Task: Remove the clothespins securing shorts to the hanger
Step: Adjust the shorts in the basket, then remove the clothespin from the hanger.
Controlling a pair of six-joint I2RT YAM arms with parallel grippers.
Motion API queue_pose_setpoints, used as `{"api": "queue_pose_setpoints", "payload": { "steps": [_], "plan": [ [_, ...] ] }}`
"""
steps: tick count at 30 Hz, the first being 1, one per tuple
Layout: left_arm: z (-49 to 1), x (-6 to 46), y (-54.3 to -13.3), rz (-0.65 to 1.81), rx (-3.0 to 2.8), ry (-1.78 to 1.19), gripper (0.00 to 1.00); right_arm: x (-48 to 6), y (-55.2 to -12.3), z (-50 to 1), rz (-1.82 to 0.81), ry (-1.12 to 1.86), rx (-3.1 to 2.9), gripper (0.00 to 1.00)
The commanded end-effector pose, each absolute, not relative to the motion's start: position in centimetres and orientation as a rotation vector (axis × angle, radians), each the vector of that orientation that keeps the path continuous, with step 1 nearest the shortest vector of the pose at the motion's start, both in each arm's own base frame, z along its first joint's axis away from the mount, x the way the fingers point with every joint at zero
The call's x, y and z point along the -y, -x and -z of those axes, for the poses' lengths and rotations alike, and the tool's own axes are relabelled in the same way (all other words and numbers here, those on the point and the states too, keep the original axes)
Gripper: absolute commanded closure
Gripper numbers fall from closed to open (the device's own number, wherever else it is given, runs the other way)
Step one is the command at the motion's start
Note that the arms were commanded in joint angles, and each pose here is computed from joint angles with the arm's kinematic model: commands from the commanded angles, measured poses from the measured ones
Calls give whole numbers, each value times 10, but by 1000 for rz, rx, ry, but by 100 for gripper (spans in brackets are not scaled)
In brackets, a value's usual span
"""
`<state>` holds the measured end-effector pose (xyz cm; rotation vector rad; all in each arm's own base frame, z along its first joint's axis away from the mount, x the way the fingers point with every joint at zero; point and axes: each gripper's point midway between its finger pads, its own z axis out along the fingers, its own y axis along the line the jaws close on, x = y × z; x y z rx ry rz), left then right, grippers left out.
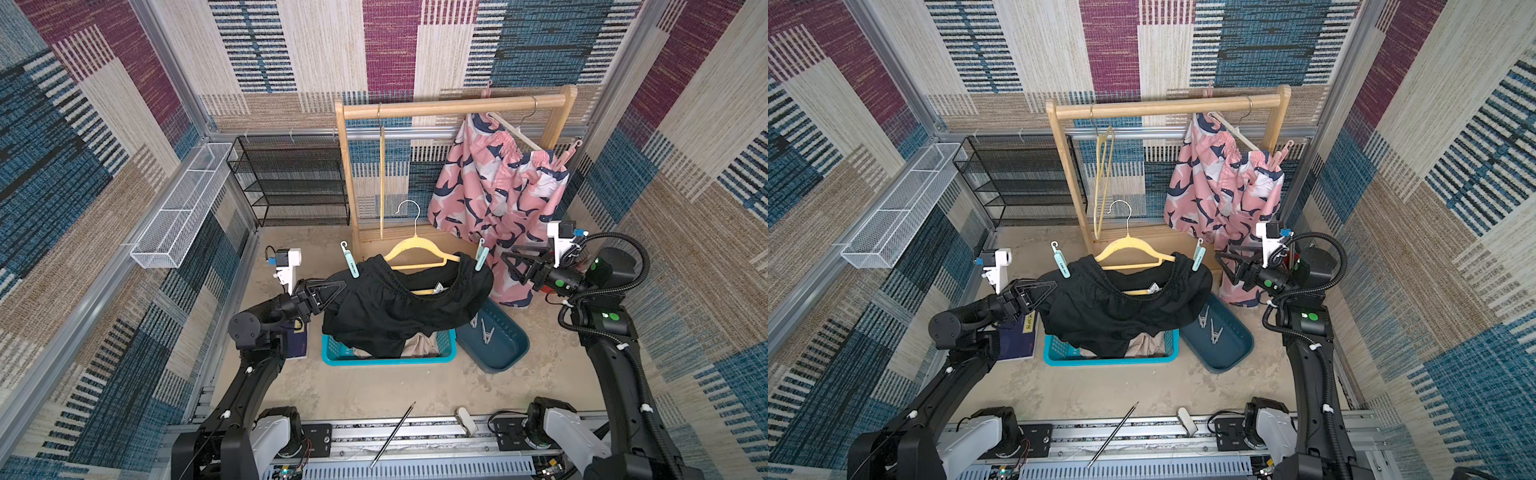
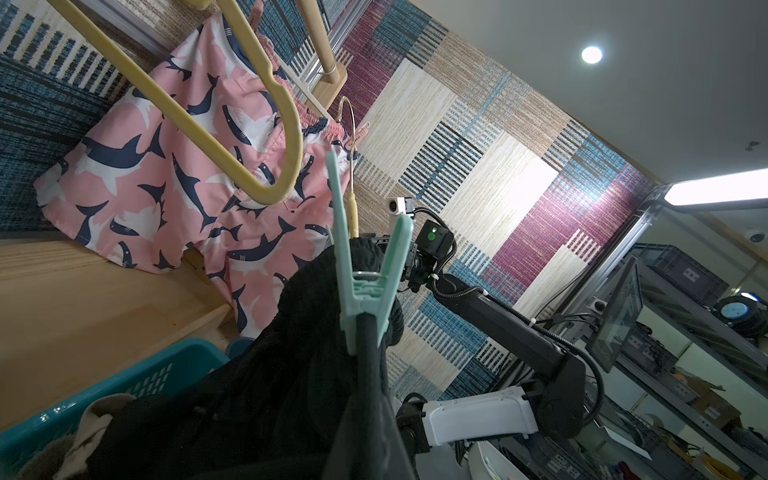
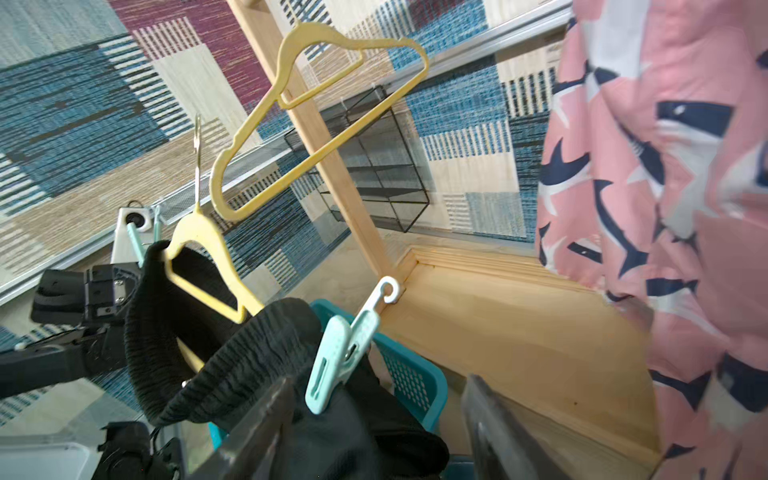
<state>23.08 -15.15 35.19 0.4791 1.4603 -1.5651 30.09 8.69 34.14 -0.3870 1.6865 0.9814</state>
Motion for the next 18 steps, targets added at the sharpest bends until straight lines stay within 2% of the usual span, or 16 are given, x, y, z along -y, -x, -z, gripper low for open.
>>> {"api": "queue_pose_setpoints", "payload": {
  "steps": [1, 18],
  "plan": [
    [-363, 151, -228, 1532, -1394, -502, 100, -95, -294, -343, -1039, 505, -1617, 32],
    [-362, 158, -231, 1567, -1413, -525, 100, -104, -305, -331, -1217, 638, -1577, 29]
  ]
}}
